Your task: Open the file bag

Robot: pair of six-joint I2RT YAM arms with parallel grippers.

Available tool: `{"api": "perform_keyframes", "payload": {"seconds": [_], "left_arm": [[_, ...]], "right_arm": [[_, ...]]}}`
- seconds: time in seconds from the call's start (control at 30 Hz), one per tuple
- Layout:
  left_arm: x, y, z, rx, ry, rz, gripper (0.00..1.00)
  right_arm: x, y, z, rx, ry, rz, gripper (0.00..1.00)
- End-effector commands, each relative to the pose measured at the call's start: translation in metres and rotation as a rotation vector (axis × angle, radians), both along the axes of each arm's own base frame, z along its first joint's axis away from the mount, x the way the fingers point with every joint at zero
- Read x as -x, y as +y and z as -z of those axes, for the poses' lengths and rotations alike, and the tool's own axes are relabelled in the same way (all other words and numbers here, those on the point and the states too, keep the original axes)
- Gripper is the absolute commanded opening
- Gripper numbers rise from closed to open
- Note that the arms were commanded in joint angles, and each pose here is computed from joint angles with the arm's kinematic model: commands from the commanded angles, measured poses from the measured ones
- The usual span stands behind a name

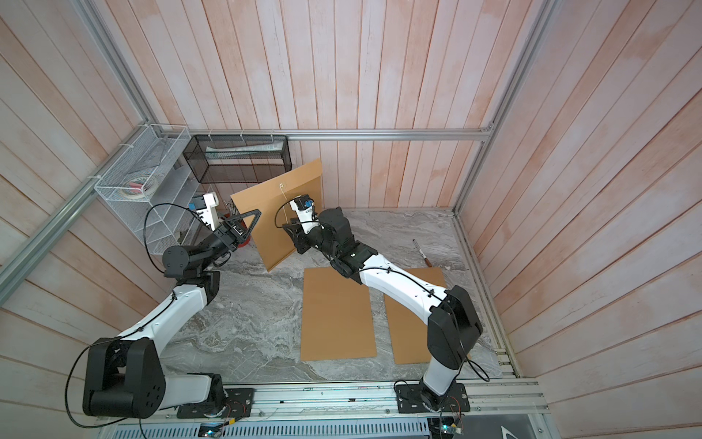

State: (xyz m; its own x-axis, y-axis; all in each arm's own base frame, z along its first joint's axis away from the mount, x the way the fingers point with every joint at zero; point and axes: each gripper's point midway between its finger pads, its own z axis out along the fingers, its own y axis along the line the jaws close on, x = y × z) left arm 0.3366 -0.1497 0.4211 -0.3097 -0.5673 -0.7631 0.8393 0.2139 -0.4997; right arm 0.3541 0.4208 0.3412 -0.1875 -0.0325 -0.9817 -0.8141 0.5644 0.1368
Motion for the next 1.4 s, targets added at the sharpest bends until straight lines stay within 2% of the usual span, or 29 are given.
{"api": "perform_keyframes", "payload": {"seconds": [0.0, 0.3, 1.07, 1.37], "left_arm": [[0.004, 0.001, -0.003, -0.001, -0.023, 0.008, 0.0], [0.003, 0.001, -0.004, -0.009, -0.029, 0.001, 0.0], [0.005, 0.002, -0.018, -0.08, -0.089, -0.055, 0.0], [0.006, 0.001, -0.013, -0.085, -0.081, -0.05, 0.0]], "right_arm": [[0.001, 0.009, -0.013, -0.042, -0.013, -0.027, 0.28], [0.001, 0.004, -0.011, -0.048, -0.006, -0.006, 0.0], [-0.002, -0.049, 0.011, -0.066, 0.074, 0.092, 0.0], [-0.014, -0.077, -0.007, -0.103, 0.055, 0.152, 0.0]]}}
